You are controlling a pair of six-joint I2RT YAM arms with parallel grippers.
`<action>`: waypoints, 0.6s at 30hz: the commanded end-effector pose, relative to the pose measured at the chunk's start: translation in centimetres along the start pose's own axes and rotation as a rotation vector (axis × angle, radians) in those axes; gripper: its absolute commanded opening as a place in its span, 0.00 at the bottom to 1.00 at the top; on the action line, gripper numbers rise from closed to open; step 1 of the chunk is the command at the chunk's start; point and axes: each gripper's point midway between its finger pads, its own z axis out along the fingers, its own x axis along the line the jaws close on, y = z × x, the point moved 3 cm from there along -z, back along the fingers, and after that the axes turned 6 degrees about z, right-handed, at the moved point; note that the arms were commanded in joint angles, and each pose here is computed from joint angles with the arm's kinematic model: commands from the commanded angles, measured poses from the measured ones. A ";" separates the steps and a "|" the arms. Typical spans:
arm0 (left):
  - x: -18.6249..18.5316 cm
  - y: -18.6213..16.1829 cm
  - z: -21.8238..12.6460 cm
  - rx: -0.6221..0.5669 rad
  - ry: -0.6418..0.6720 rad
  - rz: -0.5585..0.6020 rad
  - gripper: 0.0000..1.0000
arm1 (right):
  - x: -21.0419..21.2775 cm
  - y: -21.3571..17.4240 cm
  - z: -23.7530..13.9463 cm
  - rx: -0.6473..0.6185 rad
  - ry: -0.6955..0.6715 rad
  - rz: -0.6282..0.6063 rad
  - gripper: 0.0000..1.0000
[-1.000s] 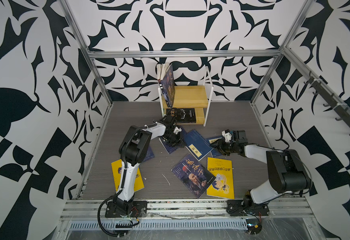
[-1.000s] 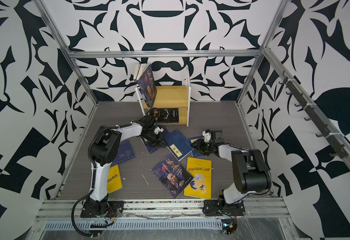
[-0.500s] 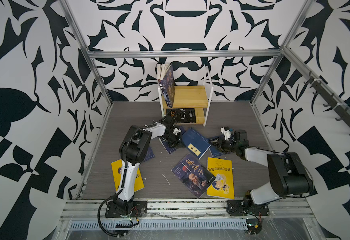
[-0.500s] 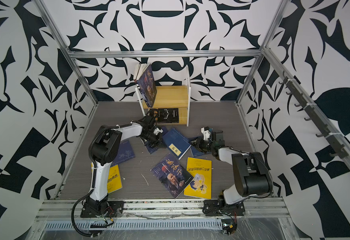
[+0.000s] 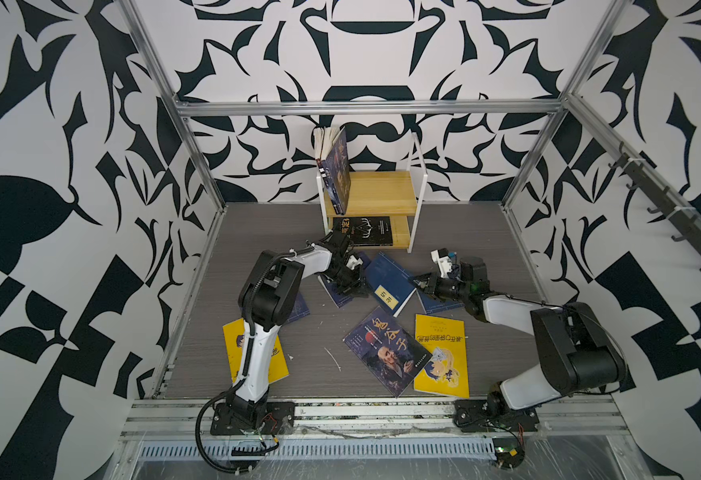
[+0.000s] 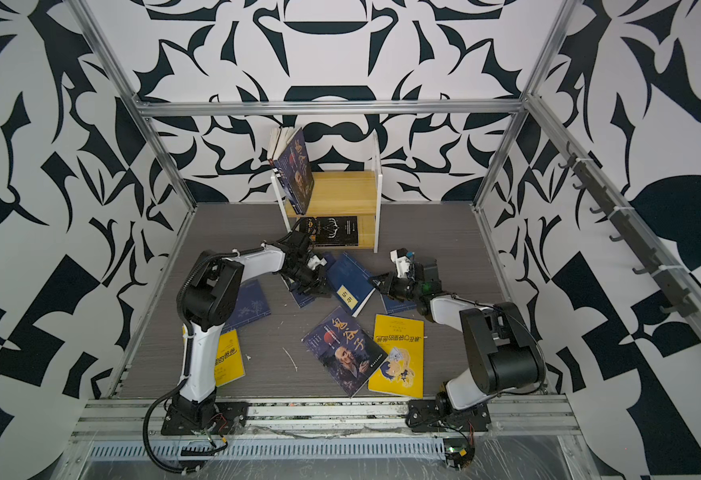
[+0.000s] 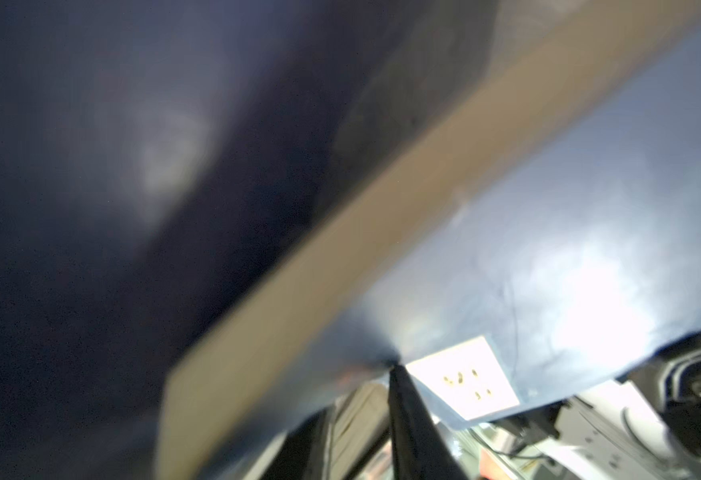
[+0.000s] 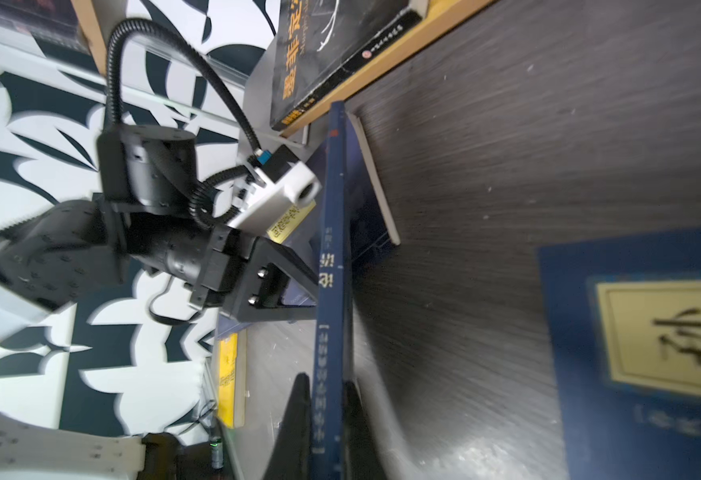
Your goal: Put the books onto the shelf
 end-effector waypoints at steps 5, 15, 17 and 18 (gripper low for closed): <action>-2.2 -0.9 -4.4 -0.115 0.090 0.150 0.49 | 3.7 0.8 -2.4 0.015 -0.066 -0.252 0.00; -7.9 -6.0 -11.3 -0.189 0.064 0.578 0.78 | 8.3 0.7 -4.9 0.059 -0.135 -0.509 0.00; -9.0 -7.1 -12.8 -0.186 0.068 0.674 0.82 | 9.3 0.2 -4.9 0.101 -0.148 -0.572 0.00; -9.6 -7.6 -13.6 -0.179 0.079 0.747 0.83 | 9.8 0.0 -4.9 0.126 -0.154 -0.606 0.00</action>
